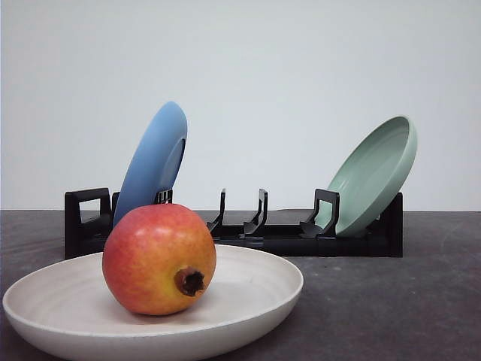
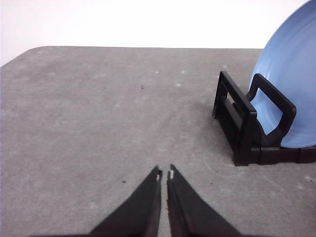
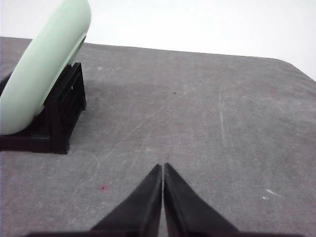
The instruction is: Place pomegranate in white plate
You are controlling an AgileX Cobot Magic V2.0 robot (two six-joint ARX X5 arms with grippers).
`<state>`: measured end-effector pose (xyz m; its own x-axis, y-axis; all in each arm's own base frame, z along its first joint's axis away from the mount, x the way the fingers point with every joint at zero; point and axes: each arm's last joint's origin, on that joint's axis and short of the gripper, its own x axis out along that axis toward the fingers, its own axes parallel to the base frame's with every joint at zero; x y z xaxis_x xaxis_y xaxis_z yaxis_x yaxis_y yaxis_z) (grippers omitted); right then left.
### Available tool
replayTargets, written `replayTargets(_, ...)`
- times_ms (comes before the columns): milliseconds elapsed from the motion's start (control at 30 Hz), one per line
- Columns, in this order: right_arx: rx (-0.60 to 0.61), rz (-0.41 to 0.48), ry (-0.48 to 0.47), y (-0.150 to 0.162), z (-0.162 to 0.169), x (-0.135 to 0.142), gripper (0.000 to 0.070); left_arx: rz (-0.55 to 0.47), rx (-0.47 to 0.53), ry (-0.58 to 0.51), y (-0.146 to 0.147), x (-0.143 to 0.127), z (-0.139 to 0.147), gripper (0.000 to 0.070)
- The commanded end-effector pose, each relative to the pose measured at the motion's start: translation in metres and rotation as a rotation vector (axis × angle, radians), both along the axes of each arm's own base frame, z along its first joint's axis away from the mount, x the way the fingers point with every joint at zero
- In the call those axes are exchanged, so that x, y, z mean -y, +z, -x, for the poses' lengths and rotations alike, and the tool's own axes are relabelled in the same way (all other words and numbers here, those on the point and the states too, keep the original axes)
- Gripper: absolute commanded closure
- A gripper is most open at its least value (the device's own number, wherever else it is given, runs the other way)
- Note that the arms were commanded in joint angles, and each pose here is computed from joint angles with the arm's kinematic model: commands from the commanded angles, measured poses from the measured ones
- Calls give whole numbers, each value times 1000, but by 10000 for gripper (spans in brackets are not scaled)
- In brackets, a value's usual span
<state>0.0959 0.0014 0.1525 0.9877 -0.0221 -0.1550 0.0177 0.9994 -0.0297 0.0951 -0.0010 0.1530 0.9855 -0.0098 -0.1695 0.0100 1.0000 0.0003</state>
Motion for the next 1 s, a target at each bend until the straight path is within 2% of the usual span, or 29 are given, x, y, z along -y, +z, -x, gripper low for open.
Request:
replayTargets(0, 7, -11, -4, 0, 0, 0, 700, -8, -9, -3, -4, 0, 0, 700)
replayTargets(967, 7, -11, -4, 0, 0, 0, 700, -8, -9, -3, -4, 0, 0, 700)
